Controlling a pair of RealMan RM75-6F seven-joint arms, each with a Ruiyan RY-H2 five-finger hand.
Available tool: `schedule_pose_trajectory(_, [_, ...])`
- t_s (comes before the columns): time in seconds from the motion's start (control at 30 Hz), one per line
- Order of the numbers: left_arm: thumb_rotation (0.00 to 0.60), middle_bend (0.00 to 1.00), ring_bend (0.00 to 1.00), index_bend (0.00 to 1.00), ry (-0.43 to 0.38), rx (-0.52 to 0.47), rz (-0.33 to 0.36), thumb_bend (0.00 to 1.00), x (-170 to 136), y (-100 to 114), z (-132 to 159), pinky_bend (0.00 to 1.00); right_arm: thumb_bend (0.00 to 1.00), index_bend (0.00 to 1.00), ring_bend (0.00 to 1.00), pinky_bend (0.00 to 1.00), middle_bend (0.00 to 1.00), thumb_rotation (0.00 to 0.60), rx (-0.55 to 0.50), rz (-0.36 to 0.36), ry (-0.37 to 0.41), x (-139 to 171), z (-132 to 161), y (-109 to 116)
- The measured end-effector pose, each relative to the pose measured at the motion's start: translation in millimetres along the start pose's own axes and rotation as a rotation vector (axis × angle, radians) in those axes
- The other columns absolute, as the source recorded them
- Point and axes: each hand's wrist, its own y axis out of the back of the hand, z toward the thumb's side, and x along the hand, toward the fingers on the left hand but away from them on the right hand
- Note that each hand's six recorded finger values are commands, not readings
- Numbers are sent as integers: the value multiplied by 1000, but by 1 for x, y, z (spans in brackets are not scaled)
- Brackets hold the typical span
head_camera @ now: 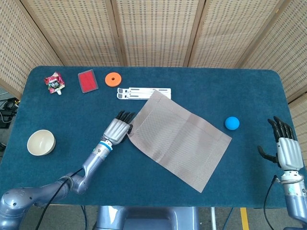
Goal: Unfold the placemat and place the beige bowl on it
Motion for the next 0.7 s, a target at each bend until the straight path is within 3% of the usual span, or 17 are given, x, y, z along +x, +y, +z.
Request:
schedule_pose_trajectory(0.23, [600, 0, 0, 601, -48, -11, 13, 518, -33, 8, 0, 0, 463, 101, 0, 0, 0, 600, 3, -2, 10, 2, 4, 0])
schedule_pose_trajectory(0.7, [600, 0, 0, 598, -281, 0, -21, 517, -146, 14, 42, 0, 463, 101, 0, 0, 0, 600, 4, -7, 50, 12, 18, 3])
